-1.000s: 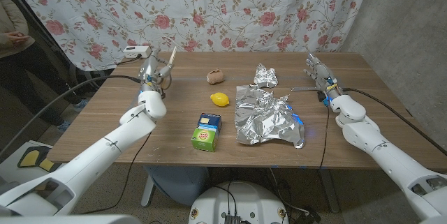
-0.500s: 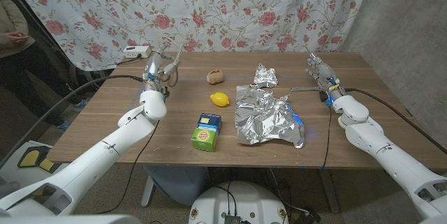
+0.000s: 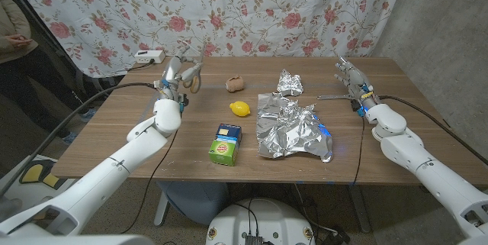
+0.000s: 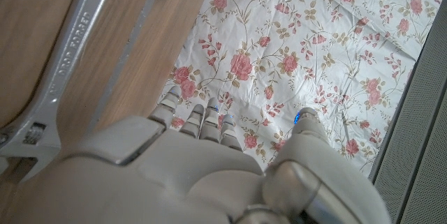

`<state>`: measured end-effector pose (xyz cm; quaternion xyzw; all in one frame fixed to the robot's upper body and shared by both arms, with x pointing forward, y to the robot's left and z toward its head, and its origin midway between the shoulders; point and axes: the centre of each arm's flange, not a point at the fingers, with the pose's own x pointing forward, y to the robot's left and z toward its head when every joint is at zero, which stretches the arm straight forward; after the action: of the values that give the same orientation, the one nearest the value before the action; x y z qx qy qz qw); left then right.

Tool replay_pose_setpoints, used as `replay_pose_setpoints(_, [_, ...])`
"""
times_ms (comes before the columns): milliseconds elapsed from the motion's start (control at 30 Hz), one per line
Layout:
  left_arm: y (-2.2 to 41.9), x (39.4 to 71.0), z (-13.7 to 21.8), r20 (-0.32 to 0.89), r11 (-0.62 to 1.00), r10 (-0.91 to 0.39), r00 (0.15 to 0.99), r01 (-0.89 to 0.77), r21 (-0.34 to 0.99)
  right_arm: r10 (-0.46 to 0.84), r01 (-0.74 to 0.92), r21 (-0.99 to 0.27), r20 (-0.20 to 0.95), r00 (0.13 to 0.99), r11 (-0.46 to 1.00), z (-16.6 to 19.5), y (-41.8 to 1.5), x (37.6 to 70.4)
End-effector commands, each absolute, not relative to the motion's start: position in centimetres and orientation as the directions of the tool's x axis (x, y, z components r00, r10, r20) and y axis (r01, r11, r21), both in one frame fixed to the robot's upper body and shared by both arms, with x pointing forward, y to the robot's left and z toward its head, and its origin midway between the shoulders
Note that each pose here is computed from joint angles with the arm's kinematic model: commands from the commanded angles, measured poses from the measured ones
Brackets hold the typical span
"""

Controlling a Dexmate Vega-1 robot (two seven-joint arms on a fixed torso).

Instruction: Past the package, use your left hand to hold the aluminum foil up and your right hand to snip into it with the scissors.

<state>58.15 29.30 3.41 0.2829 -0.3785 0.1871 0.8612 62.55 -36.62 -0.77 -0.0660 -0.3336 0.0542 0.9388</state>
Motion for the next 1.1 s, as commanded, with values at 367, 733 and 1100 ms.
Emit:
replay_pose_setpoints(367, [28.0, 58.4, 3.9, 0.764, 0.879, -0.044, 0.644, -0.339, 0.336, 0.156, -0.050, -0.182, 0.634, 0.757, 0.982, -0.3, -36.8, 60.6])
replay_pose_setpoints(733, [27.5, 58.4, 4.2, 0.767, 0.916, -0.099, 0.634, -0.242, 0.318, 0.189, -0.062, -0.216, 0.642, 0.743, 0.974, -0.4, -36.2, 59.5])
replay_pose_setpoints(1100, [26.6, 58.6, 4.6, 0.769, 0.938, -0.144, 0.623, -0.162, 0.307, 0.211, -0.058, -0.247, 0.654, 0.726, 0.967, -0.1, -35.7, 58.2])
